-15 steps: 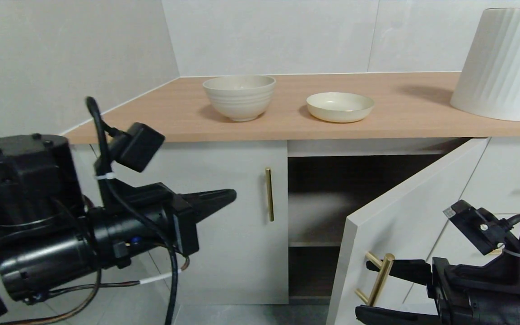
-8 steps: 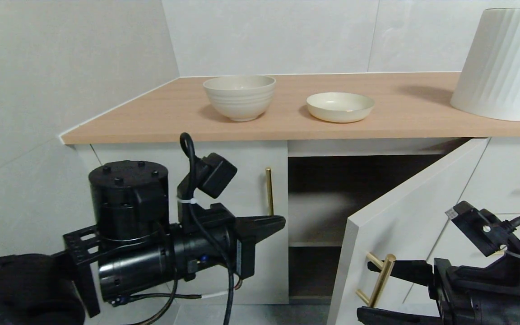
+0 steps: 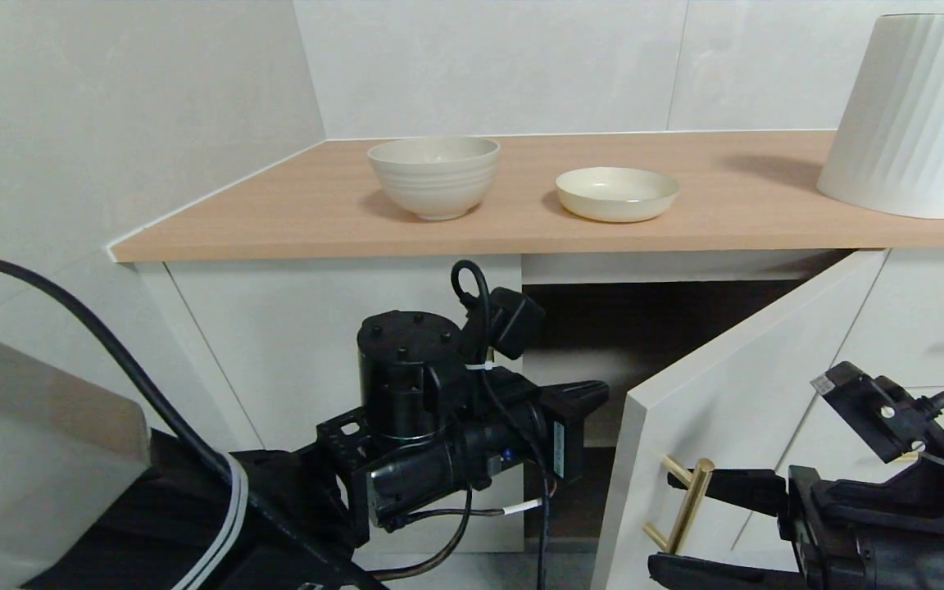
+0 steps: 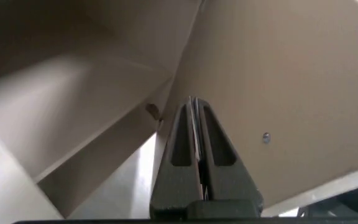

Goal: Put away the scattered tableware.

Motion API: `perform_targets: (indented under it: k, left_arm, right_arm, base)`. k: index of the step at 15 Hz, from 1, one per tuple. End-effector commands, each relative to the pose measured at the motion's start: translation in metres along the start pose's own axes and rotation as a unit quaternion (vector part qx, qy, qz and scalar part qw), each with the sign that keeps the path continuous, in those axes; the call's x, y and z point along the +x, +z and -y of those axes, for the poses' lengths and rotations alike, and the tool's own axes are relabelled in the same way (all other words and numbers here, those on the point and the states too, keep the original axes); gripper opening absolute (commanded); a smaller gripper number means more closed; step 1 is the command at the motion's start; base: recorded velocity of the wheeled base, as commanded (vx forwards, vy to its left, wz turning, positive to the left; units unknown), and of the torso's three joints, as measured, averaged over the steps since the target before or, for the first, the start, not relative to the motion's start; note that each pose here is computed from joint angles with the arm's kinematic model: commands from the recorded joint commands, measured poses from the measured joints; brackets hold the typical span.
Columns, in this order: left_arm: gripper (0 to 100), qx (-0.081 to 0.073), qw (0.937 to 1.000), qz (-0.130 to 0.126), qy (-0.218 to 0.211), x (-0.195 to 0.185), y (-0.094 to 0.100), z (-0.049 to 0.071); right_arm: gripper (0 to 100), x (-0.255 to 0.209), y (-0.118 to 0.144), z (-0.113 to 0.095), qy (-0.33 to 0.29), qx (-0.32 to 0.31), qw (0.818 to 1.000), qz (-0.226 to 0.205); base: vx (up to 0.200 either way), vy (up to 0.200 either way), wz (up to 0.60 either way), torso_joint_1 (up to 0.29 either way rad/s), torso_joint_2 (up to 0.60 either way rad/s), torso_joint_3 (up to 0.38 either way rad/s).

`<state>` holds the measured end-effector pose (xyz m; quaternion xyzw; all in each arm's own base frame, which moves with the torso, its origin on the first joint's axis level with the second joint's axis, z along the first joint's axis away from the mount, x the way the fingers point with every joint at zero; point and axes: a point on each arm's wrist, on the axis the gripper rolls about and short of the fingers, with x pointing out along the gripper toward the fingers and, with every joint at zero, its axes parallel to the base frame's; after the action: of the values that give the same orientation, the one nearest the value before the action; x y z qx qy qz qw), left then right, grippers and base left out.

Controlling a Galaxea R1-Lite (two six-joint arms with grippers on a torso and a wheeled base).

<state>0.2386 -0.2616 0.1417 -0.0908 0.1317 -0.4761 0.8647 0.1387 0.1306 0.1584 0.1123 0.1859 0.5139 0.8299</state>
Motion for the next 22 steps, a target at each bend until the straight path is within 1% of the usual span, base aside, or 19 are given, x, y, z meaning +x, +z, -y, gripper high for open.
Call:
perform_targets:
  k: [1,3,5,7,8,9,12,15,16,17,19,21,22]
  left_arm:
    - [0,-0.001,0.9999,-0.011,-0.006,0.008,-0.009,0.003]
    - [0,0.001,0.9999,-0.006,-0.014,0.011,-0.008,0.007]
    - [0,0.001,0.9999,-0.006,-0.014,0.011,-0.008,0.007]
    - [0,0.001,0.9999,-0.006,-0.014,0.011,-0.008,0.007]
    - [0,0.001,0.9999,-0.006,-0.012,0.011,-0.009,0.007]
    - [0,0.001,1.0000,-0.005,-0.008,0.011,-0.008,0.007]
    - [0,0.002,1.0000,0.000,0.001,0.010,-0.007,0.007]
    - [0,0.001,1.0000,0.000,0.003,0.010,-0.007,0.007]
    - [0,0.001,1.0000,0.000,0.003,0.011,-0.007,0.007]
    - [0,0.001,1.0000,-0.001,0.004,0.011,-0.008,0.007]
    - [0,0.002,1.0000,0.001,0.003,0.011,-0.006,0.007]
    - [0,0.003,1.0000,0.005,0.001,0.014,-0.002,0.008]
    - [0,0.003,1.0000,0.005,0.001,0.014,-0.001,0.009]
  right_arm:
    - [100,0.003,-0.002,0.006,-0.013,0.006,1.000,-0.006]
    - [100,0.004,0.000,0.021,-0.051,0.018,0.999,-0.003]
    - [100,0.001,0.003,0.036,-0.084,0.020,0.996,0.006]
    - [100,-0.003,0.004,0.038,-0.119,-0.003,0.993,0.015]
    - [100,-0.007,0.006,0.035,-0.138,-0.007,0.990,0.026]
    - [100,-0.015,0.004,0.031,-0.145,-0.006,0.989,0.027]
    - [100,-0.045,-0.004,0.011,-0.149,-0.004,0.989,0.006]
    - [100,-0.069,-0.013,-0.003,-0.163,-0.026,0.986,-0.015]
    - [100,-0.072,-0.018,-0.003,-0.168,-0.028,0.985,-0.031]
    - [100,-0.073,-0.020,-0.003,-0.175,-0.027,0.984,-0.038]
    - [100,-0.074,-0.022,-0.001,-0.205,-0.039,0.977,-0.038]
    - [100,-0.075,-0.022,-0.002,-0.210,-0.044,0.976,-0.037]
    - [100,-0.075,-0.021,-0.002,-0.210,-0.044,0.976,-0.036]
  base:
    - [0.000,0.000,0.00,0.000,0.00,0.000]
    - [0.000,0.000,0.00,0.000,0.00,0.000]
    - [0.000,0.000,0.00,0.000,0.00,0.000]
    - [0.000,0.000,0.00,0.000,0.00,0.000]
    - [0.000,0.000,0.00,0.000,0.00,0.000]
    - [0.000,0.000,0.00,0.000,0.00,0.000]
    - [0.000,0.000,0.00,0.000,0.00,0.000]
    - [0.000,0.000,0.00,0.000,0.00,0.000]
    - [0.000,0.000,0.00,0.000,0.00,0.000]
    - [0.000,0.000,0.00,0.000,0.00,0.000]
    - [0.000,0.000,0.00,0.000,0.00,0.000]
    - [0.000,0.000,0.00,0.000,0.00,0.000]
    - [-0.200,0.000,0.00,0.007,0.00,0.002]
